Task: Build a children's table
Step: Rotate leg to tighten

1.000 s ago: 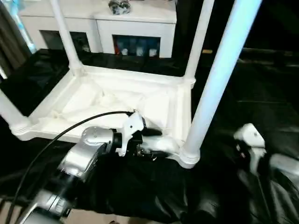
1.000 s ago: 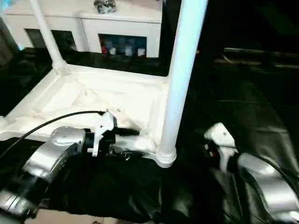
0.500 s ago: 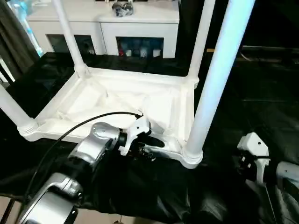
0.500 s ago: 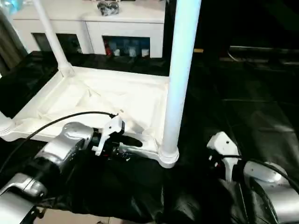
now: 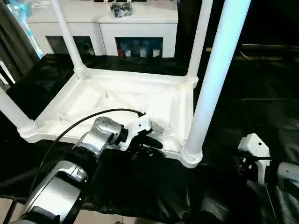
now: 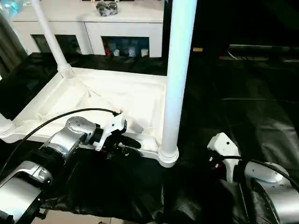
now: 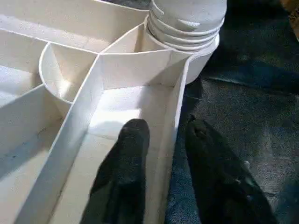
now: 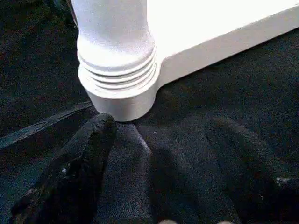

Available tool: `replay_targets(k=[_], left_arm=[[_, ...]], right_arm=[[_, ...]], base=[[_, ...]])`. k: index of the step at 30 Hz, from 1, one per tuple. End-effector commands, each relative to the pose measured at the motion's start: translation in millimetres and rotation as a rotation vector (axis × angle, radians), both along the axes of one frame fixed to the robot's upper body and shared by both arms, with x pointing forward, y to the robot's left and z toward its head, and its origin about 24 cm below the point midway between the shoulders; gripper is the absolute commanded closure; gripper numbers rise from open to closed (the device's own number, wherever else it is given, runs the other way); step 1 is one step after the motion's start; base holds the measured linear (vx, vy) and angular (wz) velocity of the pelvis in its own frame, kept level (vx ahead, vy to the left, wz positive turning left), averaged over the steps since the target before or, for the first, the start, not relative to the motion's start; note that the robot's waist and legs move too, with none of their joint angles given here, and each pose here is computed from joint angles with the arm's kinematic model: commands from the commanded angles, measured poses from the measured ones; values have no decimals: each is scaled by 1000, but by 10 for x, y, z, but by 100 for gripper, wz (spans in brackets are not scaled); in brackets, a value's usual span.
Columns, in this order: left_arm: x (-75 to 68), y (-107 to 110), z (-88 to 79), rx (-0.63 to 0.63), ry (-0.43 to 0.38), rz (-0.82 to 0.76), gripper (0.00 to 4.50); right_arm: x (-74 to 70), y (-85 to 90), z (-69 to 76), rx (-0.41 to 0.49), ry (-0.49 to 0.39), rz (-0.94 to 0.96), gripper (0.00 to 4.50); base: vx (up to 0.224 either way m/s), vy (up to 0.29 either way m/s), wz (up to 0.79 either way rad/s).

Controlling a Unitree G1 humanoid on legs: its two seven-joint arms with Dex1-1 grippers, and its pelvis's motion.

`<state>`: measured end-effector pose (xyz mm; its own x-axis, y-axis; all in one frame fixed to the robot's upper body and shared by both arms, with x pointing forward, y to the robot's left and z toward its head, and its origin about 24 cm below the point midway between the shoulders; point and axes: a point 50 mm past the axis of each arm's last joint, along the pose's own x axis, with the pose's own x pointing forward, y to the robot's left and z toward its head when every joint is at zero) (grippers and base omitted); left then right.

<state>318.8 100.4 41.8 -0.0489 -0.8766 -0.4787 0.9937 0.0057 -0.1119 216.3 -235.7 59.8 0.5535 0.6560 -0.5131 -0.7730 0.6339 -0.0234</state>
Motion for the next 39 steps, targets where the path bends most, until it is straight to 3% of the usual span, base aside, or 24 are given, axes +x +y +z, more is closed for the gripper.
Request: replay_targets(k=[1, 8, 13, 20, 27, 31, 39], left_arm=[[25, 35, 7, 27, -6, -5, 342], [40, 62, -2, 60, -6, -18, 403], [10, 122, -61, 77, 41, 17, 447], [-129, 193, -181, 83, 53, 128, 447], [-277, 202, -174, 68, 32, 278, 447], [-452, 176, -188, 88, 0, 357, 447], [-462, 229, -109, 87, -51, 315, 447]], right_arm=[[13, 39, 46, 0, -16, 21, 94], [41, 62, 61, 20, -23, 27, 33], [92, 100, 53, 36, -25, 72, 0], [161, 205, 61, 47, -30, 162, 0], [242, 341, 31, 70, -43, 196, 0], [305, 465, -19, 105, -47, 201, 0], [531, 580, 23, 102, -114, 189, 0]], base=[[0, 0, 0], [0, 0, 0], [0, 0, 0], [0, 0, 0], [0, 0, 0], [0, 0, 0], [0, 0, 0]])
